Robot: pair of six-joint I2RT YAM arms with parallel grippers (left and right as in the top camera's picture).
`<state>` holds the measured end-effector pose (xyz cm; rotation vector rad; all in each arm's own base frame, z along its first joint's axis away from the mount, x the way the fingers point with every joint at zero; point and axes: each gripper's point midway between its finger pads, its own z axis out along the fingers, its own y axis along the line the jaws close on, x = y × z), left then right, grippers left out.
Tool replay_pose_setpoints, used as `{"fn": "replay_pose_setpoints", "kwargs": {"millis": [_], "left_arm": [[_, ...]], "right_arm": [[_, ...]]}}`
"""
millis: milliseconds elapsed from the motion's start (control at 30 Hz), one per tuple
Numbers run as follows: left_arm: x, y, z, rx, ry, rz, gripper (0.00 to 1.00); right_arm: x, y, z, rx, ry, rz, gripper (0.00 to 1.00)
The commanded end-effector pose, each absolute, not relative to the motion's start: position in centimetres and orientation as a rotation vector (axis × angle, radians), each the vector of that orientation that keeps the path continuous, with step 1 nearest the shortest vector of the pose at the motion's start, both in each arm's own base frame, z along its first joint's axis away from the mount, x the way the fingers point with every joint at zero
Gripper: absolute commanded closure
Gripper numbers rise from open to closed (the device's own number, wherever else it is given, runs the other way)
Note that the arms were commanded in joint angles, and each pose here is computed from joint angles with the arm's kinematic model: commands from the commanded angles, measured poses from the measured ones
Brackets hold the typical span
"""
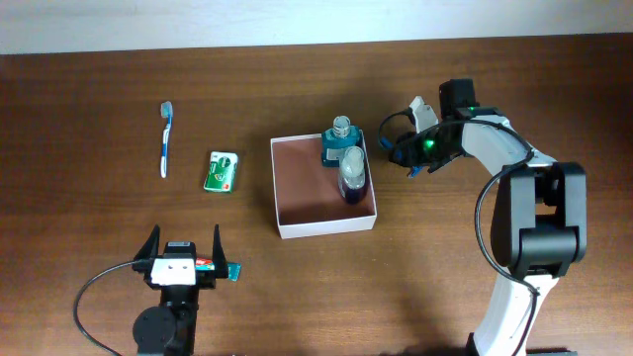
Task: Pack container
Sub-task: 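Close the right gripper on the razor handle and lift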
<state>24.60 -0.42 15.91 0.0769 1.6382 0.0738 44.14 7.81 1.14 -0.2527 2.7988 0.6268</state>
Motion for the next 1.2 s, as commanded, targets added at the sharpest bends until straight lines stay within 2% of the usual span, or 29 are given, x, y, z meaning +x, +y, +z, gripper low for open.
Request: {"fn": "replay_pose_setpoints", "kwargs": {"millis": [0,100,233,400,700,867,1167], "left_arm": [[24.6,-0.4,15.7,0.091,1.646,0.093,0.01],[24.6,-0.4,15.7,0.091,1.646,0.093,0.01],[24.6,-0.4,15.7,0.09,1.646,0.093,0.01],[24.6,-0.4,15.7,0.09,1.646,0.093,0.01],[24.6,-0.4,15.7,0.09,1.646,0.093,0.01],[24.6,-0.4,15.7,0.091,1.647,0.093,0.01],[24.6,-0.4,15.7,0.091,1.648,0.093,0.01]], "right_arm": [[43.7,5.2,-0.9,-0.338,2.871,0.368,0.54],[43.8,3.6,-1.3,-0.4,2.88,0.229,0.54],[44.1,3.4,-1.3,-0.487,2.855,0.195,0.55],[44.5,3.4,-1.2,-0.486,2.836,0.19,0.72],[44.5,3.4,-1.2,-0.487,2.838,0.191,0.73],[44.5,3.5,-1.2,-0.486,2.838,0.192,0.85],[44.9,5.0,-0.6,-0.498,2.793,0.316,0.85]]}}
